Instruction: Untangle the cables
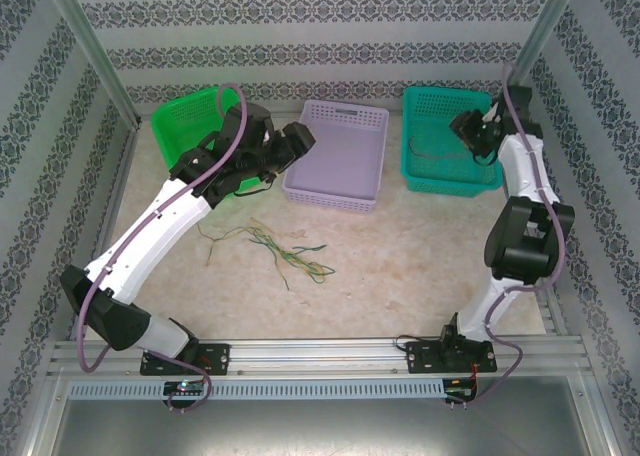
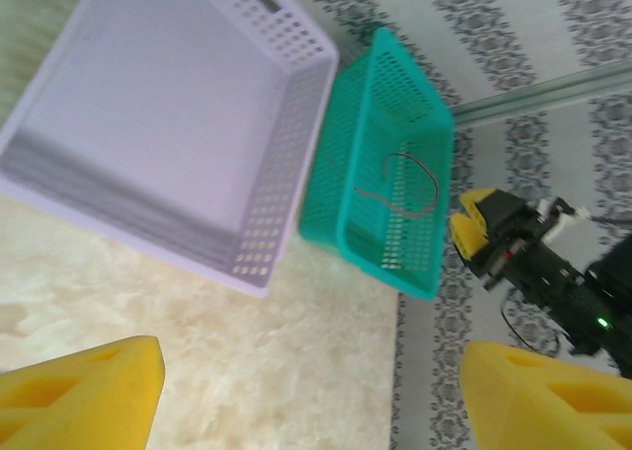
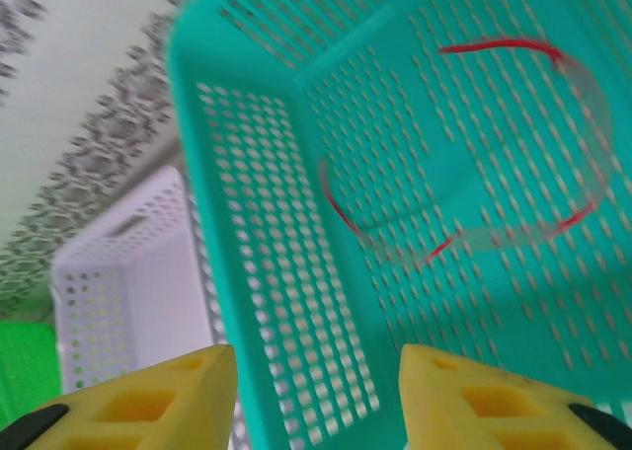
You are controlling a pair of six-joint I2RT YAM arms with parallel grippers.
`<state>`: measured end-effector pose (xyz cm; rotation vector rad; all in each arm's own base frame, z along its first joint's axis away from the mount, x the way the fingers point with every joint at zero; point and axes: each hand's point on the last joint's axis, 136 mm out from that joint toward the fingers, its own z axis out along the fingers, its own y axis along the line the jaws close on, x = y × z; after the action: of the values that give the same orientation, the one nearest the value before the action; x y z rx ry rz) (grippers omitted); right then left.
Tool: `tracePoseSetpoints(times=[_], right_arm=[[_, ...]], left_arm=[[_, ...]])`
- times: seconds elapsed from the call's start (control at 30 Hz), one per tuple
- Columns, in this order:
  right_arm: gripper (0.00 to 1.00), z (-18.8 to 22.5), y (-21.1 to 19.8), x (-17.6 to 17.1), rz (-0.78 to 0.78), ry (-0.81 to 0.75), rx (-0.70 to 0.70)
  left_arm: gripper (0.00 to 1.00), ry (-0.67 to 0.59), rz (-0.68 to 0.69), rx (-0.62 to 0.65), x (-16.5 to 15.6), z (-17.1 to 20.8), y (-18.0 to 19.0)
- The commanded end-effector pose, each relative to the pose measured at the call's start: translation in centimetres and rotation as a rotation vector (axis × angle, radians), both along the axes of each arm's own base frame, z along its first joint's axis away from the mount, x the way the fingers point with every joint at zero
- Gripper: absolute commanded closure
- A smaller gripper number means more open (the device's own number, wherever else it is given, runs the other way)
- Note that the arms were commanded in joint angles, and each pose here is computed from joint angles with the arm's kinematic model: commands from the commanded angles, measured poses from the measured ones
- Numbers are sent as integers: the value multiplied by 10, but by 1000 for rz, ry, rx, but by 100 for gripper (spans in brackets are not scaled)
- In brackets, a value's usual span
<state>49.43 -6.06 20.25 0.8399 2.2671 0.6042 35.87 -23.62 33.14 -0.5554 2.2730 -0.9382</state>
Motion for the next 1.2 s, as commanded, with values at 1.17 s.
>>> tracePoseSetpoints(times=[1.17], right_arm=[[43,-134,364,-232,1439,-61,-897]], left_arm=[[51,756,171,254,-61,-276,83]])
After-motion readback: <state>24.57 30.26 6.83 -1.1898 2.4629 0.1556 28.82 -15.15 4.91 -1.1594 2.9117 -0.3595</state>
